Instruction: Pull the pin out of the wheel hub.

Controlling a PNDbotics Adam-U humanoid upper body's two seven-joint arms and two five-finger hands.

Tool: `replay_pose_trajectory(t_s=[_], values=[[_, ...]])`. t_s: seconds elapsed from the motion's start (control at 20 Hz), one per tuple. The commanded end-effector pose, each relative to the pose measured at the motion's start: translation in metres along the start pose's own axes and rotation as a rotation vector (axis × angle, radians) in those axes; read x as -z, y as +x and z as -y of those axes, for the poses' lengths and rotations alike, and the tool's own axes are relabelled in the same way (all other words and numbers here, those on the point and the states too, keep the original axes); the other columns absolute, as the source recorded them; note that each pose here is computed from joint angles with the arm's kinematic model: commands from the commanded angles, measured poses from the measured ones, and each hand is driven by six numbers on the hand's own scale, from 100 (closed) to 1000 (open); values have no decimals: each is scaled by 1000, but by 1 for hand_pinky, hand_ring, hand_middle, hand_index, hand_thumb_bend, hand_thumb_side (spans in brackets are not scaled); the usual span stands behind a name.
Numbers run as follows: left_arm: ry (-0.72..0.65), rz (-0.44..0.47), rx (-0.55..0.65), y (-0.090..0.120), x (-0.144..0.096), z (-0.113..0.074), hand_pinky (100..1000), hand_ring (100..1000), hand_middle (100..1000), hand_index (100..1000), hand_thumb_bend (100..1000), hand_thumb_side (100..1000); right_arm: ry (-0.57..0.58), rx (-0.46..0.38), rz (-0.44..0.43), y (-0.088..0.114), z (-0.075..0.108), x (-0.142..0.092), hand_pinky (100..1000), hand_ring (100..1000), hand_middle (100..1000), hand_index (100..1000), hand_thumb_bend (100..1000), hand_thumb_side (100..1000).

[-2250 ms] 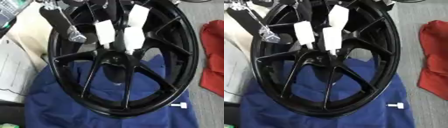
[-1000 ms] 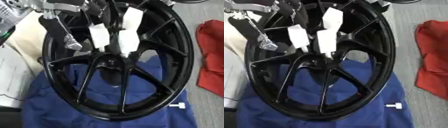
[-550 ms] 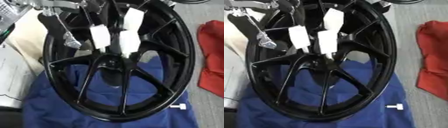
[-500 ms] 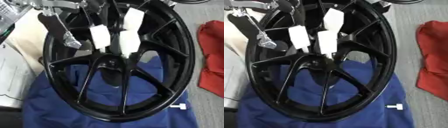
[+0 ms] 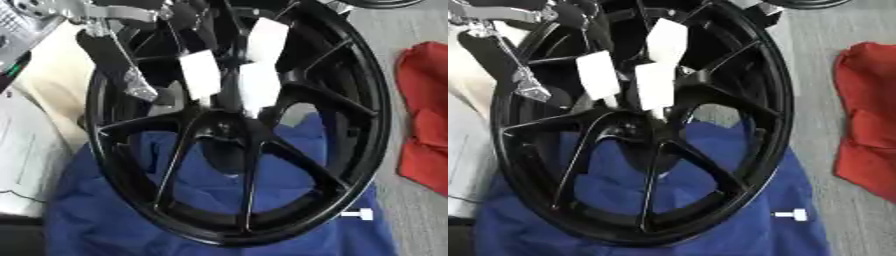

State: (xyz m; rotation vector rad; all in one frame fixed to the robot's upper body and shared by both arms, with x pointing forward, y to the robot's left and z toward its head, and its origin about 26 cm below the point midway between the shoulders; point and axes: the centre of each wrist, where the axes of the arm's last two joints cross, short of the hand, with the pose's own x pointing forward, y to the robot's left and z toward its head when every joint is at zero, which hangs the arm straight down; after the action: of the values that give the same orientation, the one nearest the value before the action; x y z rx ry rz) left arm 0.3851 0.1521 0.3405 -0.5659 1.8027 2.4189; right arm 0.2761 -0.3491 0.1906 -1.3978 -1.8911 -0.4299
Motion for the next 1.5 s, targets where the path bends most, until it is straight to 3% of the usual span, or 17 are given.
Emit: replay_pose_trajectory(t_s=[0.05,0.2,0.35,0.55,0.8,1.05,1.5], values=[[-347,215,254,-4,-5,-5,832,807,728,846,543,421,-125,-60,-50,6,3,5,746,703,760,785,100,470],[-349,215,251,-5,-4,-4,829,799,700,831,522,413,-125,-58,-50,7,3,5,747,703,760,785,100,470],[-323,234,232,-4,-2,-4,826,783,677,822,431,380,-124,-57,-50,7,3,5,747,702,760,785,100,470],[-291,264,206,-2,0,-6,836,797,723,835,394,369,-124,-57,-50,7,3,5,747,702,760,785,100,470],[-286,289,192,0,3,-4,838,793,705,808,372,367,-128,-59,-52,7,3,7,746,699,757,783,100,470],[-295,287,187,-1,4,-1,814,725,550,688,306,350,-133,-62,-55,7,4,8,746,698,757,783,100,470],[-242,285,152,0,3,-8,759,584,434,567,228,311,-136,-61,-61,7,5,9,745,697,756,782,100,470]])
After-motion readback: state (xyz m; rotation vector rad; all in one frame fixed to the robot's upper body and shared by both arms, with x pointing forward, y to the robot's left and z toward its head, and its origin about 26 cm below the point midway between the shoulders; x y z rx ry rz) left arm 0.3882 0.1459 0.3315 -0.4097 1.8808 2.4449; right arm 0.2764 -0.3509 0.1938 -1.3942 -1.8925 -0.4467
